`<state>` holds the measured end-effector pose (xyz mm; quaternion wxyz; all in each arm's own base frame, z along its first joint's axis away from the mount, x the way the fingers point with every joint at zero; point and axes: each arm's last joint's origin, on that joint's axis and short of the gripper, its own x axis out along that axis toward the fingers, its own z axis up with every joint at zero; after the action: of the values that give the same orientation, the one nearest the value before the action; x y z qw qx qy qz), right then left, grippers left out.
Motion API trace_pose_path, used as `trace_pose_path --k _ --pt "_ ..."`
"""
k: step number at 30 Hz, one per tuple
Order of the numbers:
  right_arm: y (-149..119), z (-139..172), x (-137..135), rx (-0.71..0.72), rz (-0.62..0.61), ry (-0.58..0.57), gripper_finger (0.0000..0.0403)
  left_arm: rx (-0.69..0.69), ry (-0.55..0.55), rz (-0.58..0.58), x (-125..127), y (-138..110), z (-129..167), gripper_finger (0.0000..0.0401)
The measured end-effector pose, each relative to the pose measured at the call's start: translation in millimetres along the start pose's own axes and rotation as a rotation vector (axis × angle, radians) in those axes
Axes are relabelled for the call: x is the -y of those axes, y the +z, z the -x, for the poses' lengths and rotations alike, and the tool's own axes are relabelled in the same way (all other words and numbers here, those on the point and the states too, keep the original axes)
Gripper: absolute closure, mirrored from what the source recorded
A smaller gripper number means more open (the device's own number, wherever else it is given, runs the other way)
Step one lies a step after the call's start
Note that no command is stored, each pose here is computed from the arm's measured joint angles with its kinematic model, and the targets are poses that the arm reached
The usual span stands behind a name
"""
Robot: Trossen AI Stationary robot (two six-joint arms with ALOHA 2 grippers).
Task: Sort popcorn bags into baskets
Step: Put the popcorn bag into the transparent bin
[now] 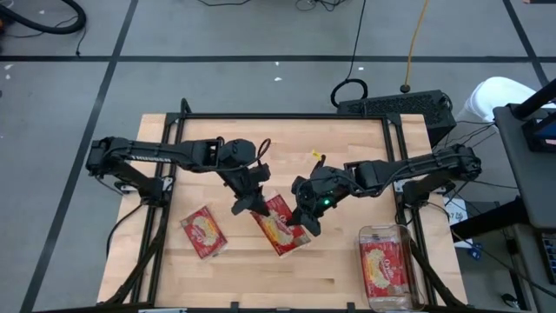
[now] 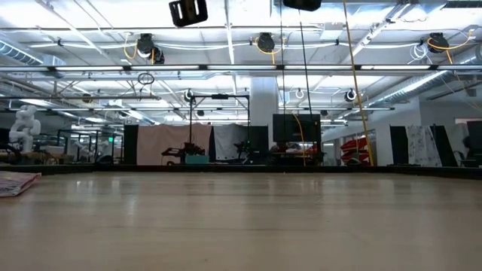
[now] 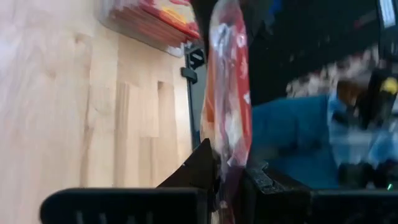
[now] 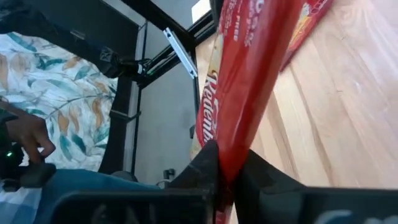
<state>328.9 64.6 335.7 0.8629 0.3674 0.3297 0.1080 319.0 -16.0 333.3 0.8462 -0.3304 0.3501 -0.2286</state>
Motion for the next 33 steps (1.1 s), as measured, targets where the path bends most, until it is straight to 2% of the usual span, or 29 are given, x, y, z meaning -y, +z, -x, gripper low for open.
trace_pose_path --k 3,7,13,17,22,33 --pt "-0.2 2.0 1.1 -0.019 -0.004 0.004 0.0392 0.027 -0.005 0.071 3.3 1.7 -1.7 0.0343" --pt "-4.8 4.7 4.1 -0.054 -0.038 -0.043 0.0390 0.077 0.054 0.086 1.4 4.0 -1.1 0.0271" --pt "-15.9 12.3 2.0 -0.107 -0.198 -0.104 0.0397 0.128 0.098 0.151 1.9 5.5 5.2 0.0163" --pt "-28.9 20.3 -6.5 -0.125 -0.293 -0.156 0.0397 0.140 0.106 0.174 3.6 5.4 12.6 0.0124" --pt "-49.9 32.7 -23.3 -0.130 -0.334 -0.206 0.0397 0.178 0.147 0.130 7.1 4.8 20.3 0.0122" --pt "-89.2 84.6 -55.9 -0.109 -0.512 -0.210 0.0397 0.136 0.202 0.129 8.4 -3.6 19.8 0.0170"
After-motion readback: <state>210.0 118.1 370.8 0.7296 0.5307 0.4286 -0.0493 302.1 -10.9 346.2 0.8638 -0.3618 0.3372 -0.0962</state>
